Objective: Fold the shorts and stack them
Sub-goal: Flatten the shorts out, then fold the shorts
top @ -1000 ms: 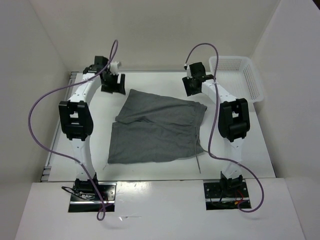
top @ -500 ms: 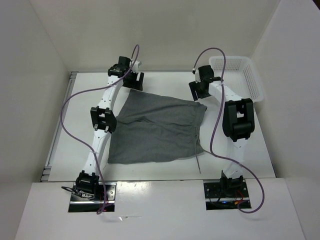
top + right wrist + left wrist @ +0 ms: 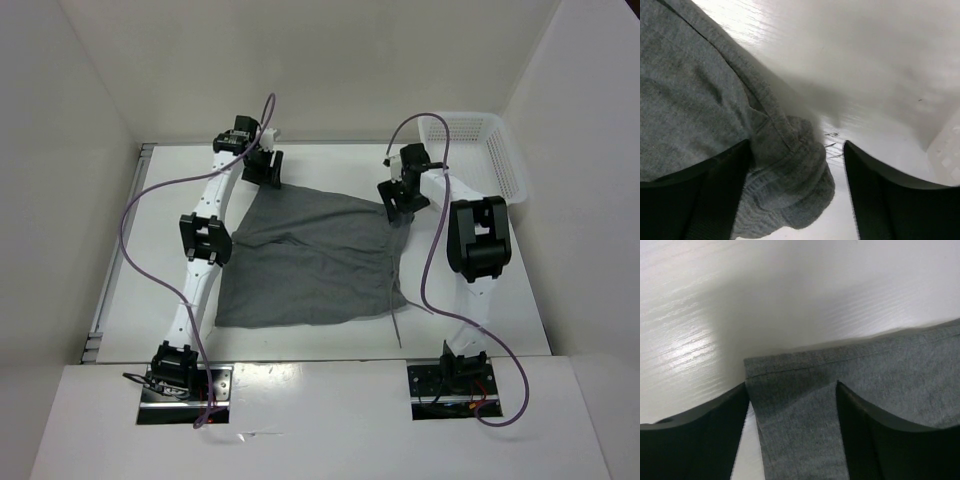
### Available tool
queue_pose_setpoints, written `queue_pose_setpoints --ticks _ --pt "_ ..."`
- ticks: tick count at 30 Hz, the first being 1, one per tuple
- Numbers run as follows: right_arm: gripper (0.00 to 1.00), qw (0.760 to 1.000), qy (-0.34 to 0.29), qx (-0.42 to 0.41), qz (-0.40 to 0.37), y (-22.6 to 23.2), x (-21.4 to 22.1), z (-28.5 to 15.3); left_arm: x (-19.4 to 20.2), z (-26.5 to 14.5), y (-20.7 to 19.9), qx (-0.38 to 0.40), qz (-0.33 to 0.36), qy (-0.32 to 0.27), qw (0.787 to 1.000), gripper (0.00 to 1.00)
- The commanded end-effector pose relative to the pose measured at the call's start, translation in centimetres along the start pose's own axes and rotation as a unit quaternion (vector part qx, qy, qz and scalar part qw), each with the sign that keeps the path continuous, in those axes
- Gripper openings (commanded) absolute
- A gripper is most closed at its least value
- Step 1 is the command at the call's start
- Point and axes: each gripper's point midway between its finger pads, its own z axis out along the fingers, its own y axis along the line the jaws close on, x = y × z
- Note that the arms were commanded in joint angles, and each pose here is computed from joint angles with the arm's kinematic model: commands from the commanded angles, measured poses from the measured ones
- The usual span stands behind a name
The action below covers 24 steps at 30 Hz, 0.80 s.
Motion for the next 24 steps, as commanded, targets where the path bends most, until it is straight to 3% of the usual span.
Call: queue_pose_setpoints --ticks 1,2,5,10,13,20,24 --pt "0.75 1.0 0.0 0.006 -0.007 -1.0 -0.3 0.7 0.9 0.8 0.5 0.0 -0.003 0.009 1.0 0.72" --pt "0.63 1.0 0.0 0.006 -0.007 -1.0 -0.3 0.7 1.2 1.0 0.4 0.006 -0.005 0.014 1.0 0.64" --pt "0.38 1.0 -0.003 -0.005 -0.007 -0.6 -0.4 0.7 1.6 1.0 -0.7 0.023 -0.003 0.02 1.0 0.49" --pt "0.11 1.0 -0.013 -0.002 -0.012 -0.8 -1.2 -0.2 1.0 1.1 -2.3 0.072 -0.001 0.006 0.997 0.16" --pt "0.06 0.999 -0.035 0.009 -0.013 -1.3 -2.8 -1.0 -1.7 -0.5 -3.9 0.107 0.017 -0.039 0.993 0.01" --pt "0.0 0.998 -0.063 0.011 -0.027 -0.6 -4.6 -3.1 -7.0 -4.6 -4.8 0.086 0.054 -0.122 0.987 0.0" --pt "0.0 0.995 -0.096 0.023 -0.032 -0.6 -6.3 -5.5 -10.1 -9.9 -4.0 0.057 0.061 -0.173 0.981 0.0"
